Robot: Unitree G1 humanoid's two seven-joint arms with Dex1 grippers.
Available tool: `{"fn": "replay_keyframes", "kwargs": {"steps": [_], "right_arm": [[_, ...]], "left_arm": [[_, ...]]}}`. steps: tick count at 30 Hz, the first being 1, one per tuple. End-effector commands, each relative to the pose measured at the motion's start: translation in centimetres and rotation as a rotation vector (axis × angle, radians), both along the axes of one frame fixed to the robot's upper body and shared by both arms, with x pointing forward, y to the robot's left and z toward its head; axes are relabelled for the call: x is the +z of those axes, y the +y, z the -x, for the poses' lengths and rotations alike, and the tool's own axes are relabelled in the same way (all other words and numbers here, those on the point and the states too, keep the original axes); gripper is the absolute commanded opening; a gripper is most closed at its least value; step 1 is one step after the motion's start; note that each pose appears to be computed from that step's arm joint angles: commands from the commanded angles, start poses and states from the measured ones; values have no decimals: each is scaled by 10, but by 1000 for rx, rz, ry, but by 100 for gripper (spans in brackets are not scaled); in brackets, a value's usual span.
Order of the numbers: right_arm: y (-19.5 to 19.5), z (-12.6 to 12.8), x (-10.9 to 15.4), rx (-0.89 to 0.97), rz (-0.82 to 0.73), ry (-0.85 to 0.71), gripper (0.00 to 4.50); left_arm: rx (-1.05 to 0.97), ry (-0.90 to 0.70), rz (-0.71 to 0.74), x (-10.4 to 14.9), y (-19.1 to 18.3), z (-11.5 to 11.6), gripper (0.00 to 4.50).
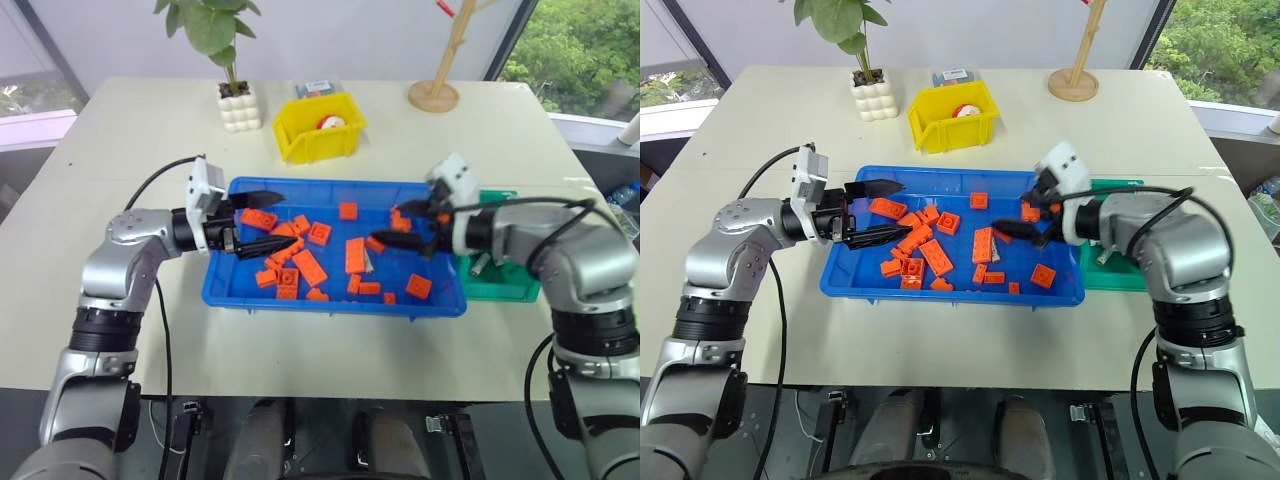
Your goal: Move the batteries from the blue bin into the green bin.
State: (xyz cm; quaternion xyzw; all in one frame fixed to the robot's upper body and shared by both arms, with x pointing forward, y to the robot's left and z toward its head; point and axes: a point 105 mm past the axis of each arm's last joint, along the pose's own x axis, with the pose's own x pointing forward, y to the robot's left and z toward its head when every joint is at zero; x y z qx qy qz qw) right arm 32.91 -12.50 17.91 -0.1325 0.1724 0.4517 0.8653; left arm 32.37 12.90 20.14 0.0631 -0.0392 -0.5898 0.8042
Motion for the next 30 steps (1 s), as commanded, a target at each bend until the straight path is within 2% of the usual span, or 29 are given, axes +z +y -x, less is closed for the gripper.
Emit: {"fn": "replay_keyframes", "kwargs": {"steps": [1,6,10,23,30], "right_arm": [[7,4,-6,153,113,-93,446],[20,6,-13,337,192,-154,446],[30,1,-20,410,230,-188,446],[43,-36,-39,416,313,-235,446],[30,-40,-43,450,438,-284,446]], "left_arm": [[26,-44,19,14,7,8,450],[72,-34,17,12,14,14,450],[96,-30,18,11,17,19,450],[145,-26,20,12,22,26,450],[150,-21,28,11,20,27,450]]}}
